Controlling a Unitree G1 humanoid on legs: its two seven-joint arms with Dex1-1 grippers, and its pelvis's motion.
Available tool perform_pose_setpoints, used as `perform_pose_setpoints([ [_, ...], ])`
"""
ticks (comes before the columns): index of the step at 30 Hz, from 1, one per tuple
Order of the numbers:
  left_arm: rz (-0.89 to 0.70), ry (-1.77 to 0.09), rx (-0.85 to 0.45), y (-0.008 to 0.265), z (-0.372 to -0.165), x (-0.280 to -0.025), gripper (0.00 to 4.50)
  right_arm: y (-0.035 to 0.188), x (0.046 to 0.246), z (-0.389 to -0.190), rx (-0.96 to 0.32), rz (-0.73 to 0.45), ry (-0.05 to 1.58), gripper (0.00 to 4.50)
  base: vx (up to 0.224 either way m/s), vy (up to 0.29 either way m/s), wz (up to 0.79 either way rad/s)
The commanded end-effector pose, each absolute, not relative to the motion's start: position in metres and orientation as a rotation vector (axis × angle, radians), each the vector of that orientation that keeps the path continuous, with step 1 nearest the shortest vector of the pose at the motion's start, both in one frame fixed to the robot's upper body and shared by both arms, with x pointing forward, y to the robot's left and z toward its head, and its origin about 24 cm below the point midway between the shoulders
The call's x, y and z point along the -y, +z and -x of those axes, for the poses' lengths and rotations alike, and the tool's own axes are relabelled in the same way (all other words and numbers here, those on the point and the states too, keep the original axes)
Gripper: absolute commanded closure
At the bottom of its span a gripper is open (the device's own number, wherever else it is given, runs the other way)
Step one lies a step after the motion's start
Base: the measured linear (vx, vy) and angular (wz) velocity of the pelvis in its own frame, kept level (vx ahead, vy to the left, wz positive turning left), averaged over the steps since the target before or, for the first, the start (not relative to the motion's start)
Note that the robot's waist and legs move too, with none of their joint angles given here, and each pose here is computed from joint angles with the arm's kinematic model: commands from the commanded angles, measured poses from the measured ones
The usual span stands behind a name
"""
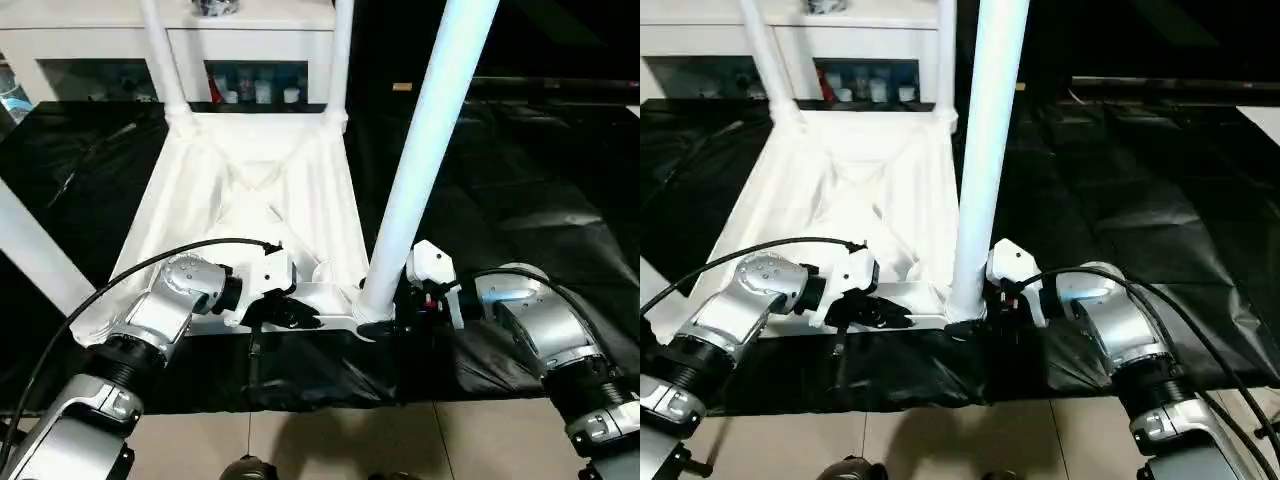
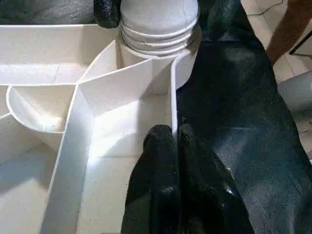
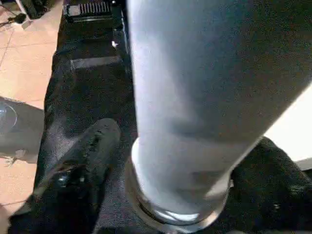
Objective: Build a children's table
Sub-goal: Rotate leg to tighten
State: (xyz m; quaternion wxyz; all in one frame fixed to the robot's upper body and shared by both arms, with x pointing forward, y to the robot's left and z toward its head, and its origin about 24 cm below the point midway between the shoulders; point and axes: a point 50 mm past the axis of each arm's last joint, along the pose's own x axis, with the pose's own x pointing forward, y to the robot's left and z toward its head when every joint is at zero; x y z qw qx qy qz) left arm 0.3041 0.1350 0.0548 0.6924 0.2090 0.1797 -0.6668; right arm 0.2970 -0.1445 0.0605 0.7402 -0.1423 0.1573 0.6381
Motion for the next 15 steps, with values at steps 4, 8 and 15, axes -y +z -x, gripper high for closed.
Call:
perform_pose_setpoints([
  [4,-0.513,-1.526,-0.334,0.065,-0.306,-0.124,4.50,0.057,0.140,-0.296,-0.367,0.359,1.454,1.43,0.000,0.000,0.00],
  [8,-0.517,-1.508,-0.334,0.065,-0.309,-0.125,4.50,0.055,0.139,-0.296,-0.363,0.361,1.451,1.66,0.000,0.000,0.00],
  [15,-0.535,-1.436,-0.342,0.061,-0.313,-0.128,4.50,0.045,0.139,-0.292,-0.342,0.350,1.384,1.89,0.000,0.000,0.00],
])
